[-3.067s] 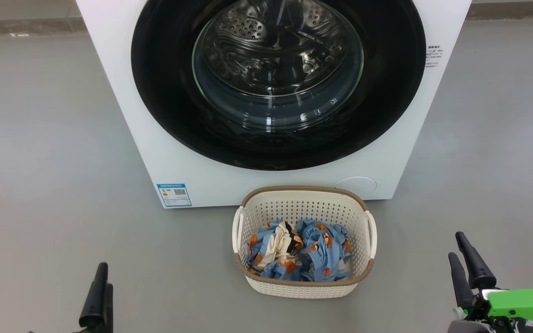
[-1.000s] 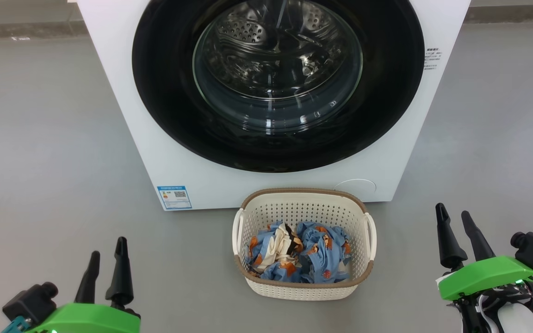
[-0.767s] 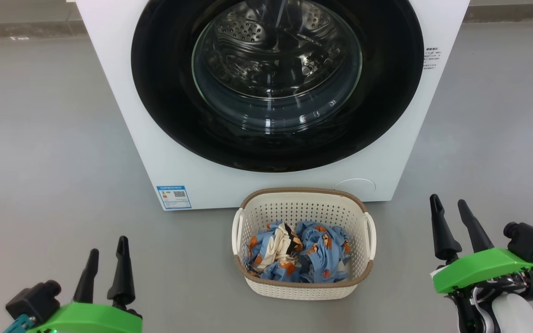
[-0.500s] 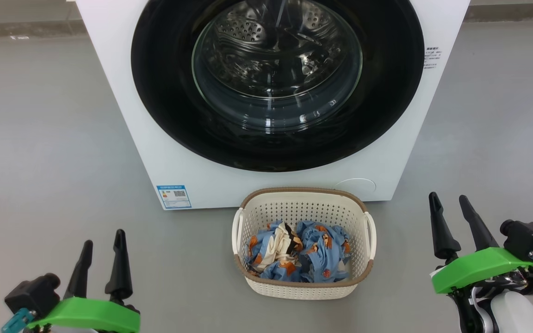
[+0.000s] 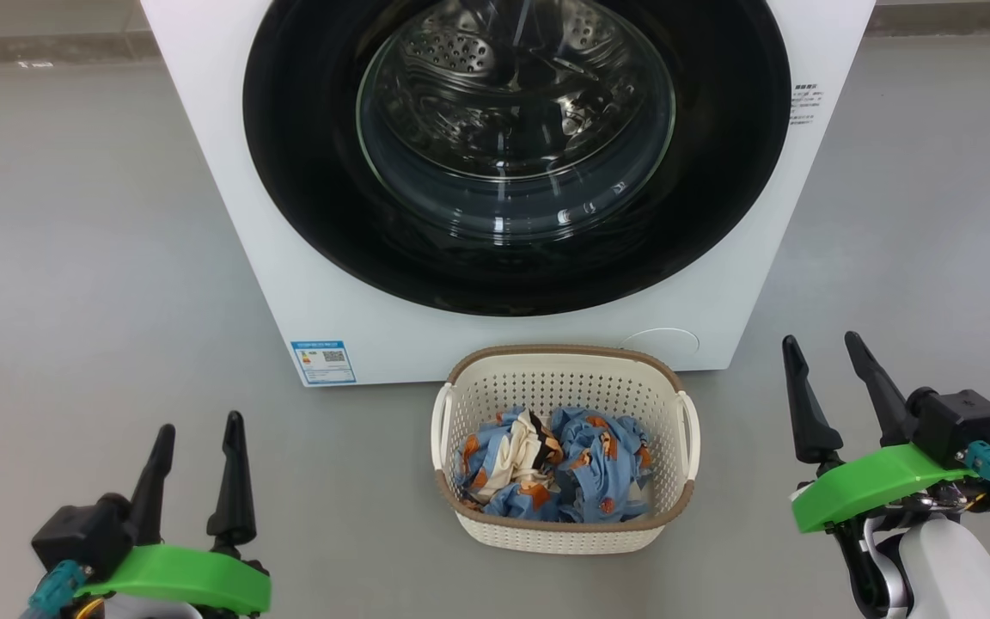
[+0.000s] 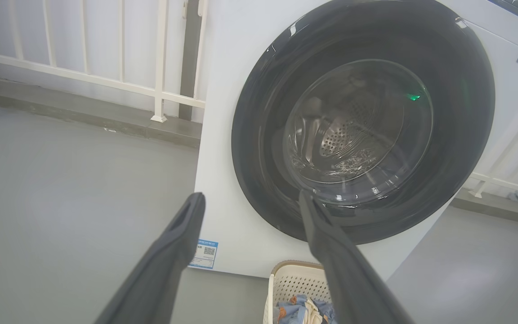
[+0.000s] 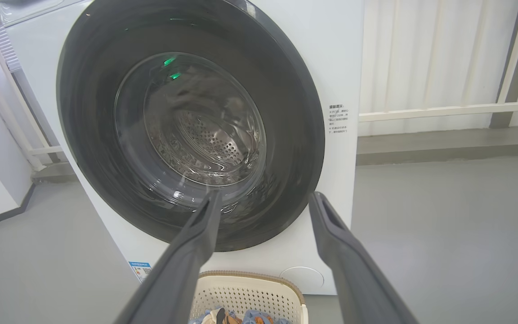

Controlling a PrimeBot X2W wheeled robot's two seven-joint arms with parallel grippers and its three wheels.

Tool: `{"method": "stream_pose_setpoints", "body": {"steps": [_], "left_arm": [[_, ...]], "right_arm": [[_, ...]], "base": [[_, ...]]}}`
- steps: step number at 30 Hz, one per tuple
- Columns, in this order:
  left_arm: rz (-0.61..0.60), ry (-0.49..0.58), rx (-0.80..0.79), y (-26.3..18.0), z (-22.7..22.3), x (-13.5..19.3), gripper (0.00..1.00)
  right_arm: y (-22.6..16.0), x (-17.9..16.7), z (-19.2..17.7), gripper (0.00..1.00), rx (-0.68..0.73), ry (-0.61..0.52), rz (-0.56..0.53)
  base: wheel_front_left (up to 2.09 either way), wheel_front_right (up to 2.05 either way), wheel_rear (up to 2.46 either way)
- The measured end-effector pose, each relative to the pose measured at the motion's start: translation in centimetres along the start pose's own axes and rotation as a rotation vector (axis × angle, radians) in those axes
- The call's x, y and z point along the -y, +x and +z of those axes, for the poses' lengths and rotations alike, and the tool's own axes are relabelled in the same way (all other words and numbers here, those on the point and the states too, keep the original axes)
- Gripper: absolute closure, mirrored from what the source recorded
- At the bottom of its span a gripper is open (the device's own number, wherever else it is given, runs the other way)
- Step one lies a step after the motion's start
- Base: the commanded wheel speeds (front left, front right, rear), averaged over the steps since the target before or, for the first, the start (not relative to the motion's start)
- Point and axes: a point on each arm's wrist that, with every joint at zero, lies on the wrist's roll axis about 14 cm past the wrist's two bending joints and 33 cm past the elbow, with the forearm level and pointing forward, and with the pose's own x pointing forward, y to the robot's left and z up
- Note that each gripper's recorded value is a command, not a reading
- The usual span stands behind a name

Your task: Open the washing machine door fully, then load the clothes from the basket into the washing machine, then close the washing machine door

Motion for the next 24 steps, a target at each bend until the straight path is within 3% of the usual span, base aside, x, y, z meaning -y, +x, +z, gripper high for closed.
{"method": "stream_pose_setpoints", "body": {"steps": [13, 24], "left_arm": [[-0.035, 0.134, 0.043, 0.48, 0.94, 0.51, 0.00], [-0.033, 0.140, 0.040, 0.50, 0.86, 0.32, 0.00]], "right_arm": [[0.73, -0.95, 0.69, 0.00, 0.030, -0.151, 0.051], [0.94, -1.01, 0.71, 0.00, 0.031, -0.153, 0.053]], "base": [[0.00, 0.00, 0.00], [0.00, 0.00, 0.00]]}}
